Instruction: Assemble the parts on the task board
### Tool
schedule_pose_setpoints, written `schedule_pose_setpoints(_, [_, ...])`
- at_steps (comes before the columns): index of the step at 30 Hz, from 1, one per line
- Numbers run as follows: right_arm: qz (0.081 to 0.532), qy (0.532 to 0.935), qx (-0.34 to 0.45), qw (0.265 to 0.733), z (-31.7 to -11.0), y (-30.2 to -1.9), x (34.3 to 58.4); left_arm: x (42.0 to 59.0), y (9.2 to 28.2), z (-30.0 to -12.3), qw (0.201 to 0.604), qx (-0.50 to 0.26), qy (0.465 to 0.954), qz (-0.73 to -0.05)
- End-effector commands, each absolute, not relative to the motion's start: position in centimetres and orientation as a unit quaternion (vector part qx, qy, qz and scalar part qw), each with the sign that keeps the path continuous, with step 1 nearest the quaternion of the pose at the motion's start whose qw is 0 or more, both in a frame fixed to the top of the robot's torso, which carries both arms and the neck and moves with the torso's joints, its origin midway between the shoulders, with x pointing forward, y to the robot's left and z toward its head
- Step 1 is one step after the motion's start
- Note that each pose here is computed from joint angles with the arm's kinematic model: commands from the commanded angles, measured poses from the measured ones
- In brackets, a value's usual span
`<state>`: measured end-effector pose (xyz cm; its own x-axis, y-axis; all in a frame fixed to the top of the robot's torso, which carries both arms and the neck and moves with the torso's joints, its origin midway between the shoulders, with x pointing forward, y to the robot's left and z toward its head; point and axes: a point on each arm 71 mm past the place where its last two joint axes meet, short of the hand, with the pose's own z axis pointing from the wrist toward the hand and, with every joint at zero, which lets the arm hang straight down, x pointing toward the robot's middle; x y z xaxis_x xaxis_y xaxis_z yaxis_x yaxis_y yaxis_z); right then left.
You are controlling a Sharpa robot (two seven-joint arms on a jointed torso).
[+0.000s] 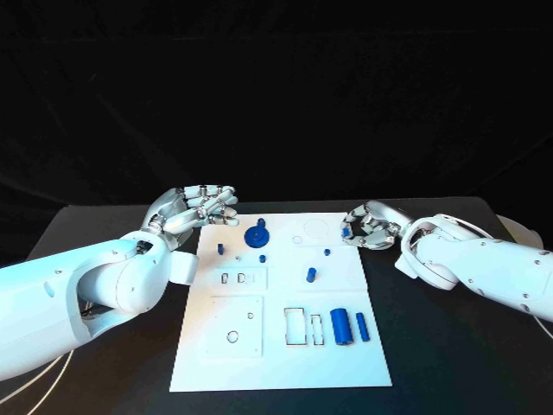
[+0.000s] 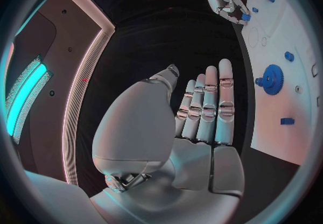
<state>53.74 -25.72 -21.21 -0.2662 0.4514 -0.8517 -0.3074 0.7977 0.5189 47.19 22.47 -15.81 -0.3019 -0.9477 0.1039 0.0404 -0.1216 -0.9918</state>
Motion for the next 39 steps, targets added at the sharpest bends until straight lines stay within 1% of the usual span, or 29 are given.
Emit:
schedule_pose_setpoints(1, [0.311,0.739,0.042,0.596,-21.4,-25.6,53.7,47.1,22.2,-15.7,0.396,-0.428,0.525,-0.620])
schedule_pose_setpoints(17, [0.304,0.734,0.043,0.606,-21.4,-25.5,53.7,47.1,22.2,-15.7,0.396,-0.428,0.525,-0.620])
schedule_pose_setpoints(29, [0.311,0.709,0.045,0.631,-20.6,-25.2,53.2,47.2,22.4,-15.7,0.398,-0.428,0.525,-0.619])
schedule_pose_setpoints(36, [0.323,0.701,0.039,0.634,-19.3,-23.8,52.2,47.4,22.7,-15.8,0.402,-0.430,0.524,-0.616])
schedule_pose_setpoints(39, [0.330,0.700,0.032,0.632,-18.8,-22.5,51.5,47.6,22.8,-15.9,0.403,-0.431,0.524,-0.615])
